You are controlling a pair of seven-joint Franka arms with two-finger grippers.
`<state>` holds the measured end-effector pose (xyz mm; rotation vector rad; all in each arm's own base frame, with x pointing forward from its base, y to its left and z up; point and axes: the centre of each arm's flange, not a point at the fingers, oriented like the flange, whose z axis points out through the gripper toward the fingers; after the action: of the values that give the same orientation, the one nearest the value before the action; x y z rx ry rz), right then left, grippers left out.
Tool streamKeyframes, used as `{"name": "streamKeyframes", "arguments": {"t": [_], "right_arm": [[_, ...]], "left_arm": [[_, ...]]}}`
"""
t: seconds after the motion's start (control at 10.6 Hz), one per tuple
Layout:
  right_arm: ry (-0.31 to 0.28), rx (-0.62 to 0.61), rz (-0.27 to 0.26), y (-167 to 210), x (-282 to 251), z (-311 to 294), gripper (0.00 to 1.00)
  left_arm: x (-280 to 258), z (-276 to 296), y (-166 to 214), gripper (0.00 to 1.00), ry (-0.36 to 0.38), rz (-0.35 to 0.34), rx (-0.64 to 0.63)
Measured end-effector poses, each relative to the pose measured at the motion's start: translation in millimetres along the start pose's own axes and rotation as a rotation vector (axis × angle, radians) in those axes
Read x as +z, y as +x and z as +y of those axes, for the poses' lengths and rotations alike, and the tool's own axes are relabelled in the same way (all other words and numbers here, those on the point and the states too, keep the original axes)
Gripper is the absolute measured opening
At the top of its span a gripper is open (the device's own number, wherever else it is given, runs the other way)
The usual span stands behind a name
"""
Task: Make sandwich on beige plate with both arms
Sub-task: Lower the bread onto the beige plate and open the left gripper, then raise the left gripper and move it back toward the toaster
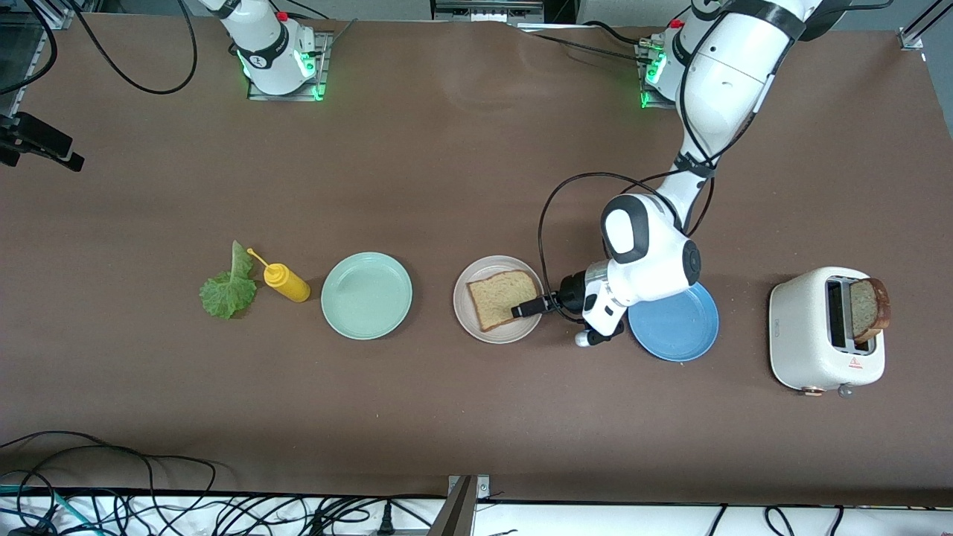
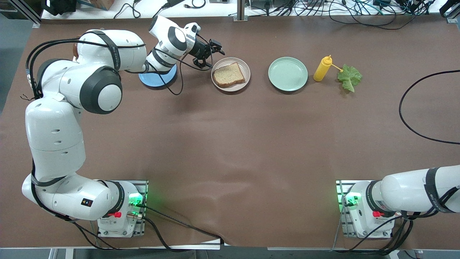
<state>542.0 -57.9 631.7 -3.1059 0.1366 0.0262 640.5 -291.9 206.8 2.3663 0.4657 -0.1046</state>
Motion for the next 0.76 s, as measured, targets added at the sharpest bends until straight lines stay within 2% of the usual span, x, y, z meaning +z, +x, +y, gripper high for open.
{"name": "streamKeyframes", "arguments": {"t": [0.76], "right_arm": [[0.0,-0.004,0.0,0,0,-2,1.0]], "left_arm": [[-38,-6,26,1.0,0.064,0.068,0.067]]}}
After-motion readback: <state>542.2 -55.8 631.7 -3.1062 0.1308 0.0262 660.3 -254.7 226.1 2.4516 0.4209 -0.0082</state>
